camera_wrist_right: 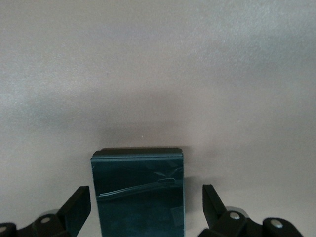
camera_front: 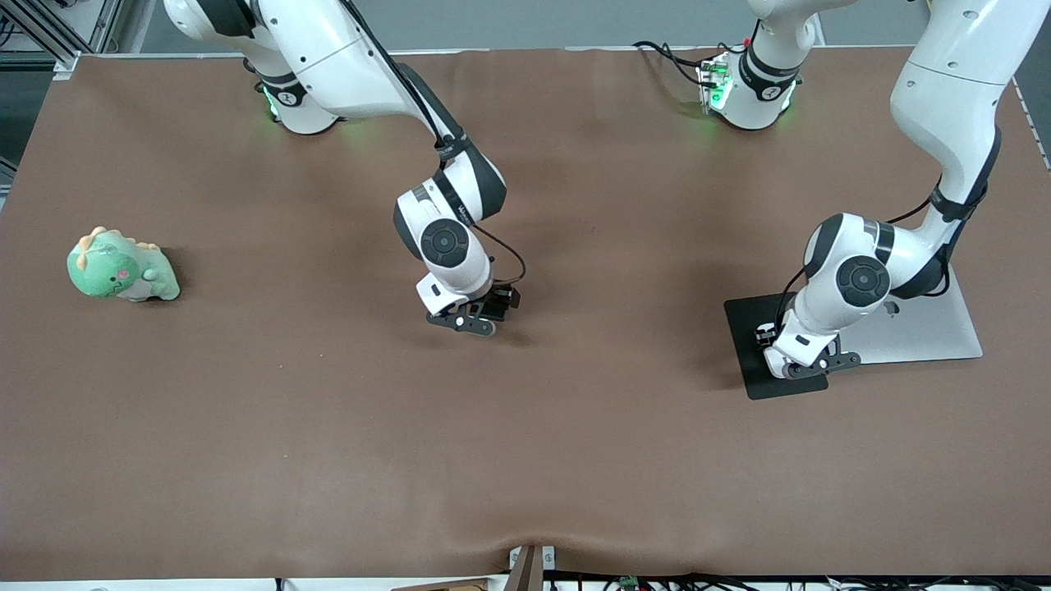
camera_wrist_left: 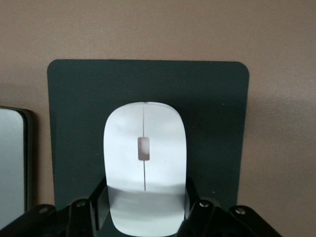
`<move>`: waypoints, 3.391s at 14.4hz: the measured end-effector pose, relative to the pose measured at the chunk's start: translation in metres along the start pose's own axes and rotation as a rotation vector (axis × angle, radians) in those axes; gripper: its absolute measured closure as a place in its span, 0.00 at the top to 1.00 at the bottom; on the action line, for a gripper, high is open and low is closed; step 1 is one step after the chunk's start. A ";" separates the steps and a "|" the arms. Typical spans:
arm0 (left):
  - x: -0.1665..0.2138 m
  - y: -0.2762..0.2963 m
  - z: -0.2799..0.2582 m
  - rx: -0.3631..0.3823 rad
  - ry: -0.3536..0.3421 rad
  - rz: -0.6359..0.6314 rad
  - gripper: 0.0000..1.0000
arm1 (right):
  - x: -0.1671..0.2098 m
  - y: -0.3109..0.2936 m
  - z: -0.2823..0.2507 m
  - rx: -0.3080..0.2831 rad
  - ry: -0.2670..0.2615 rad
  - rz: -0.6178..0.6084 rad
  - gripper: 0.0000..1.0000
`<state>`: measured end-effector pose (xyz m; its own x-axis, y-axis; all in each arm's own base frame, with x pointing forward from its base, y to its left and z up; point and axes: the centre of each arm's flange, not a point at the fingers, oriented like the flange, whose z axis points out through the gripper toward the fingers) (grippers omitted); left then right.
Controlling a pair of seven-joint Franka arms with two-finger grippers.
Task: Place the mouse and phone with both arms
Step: 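Lower the mouse onto the pad while the right gripper grasps the phone, then carry the phone toward the plush toy while the left gripper withdraws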
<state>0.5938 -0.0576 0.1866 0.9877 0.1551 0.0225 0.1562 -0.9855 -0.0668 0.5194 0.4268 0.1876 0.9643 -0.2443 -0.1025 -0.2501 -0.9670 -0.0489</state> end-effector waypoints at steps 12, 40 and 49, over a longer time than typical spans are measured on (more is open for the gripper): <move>0.068 0.043 -0.189 -0.032 0.094 -0.066 1.00 | -0.007 -0.007 0.011 0.003 0.009 0.021 0.80; -0.058 -0.022 -0.477 -0.035 0.041 0.082 1.00 | 0.090 0.223 -0.085 -0.051 -0.183 0.087 0.80; -0.053 -0.023 -0.467 -0.034 0.023 0.079 1.00 | 0.091 0.307 -0.073 -0.063 -0.164 -0.004 0.80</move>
<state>0.5324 -0.0756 0.6528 0.9963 0.0753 0.0415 0.0768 -0.9964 -0.0358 0.5369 0.1022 0.2362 0.9368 -0.2304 -0.2632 -0.2357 -0.9718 0.0119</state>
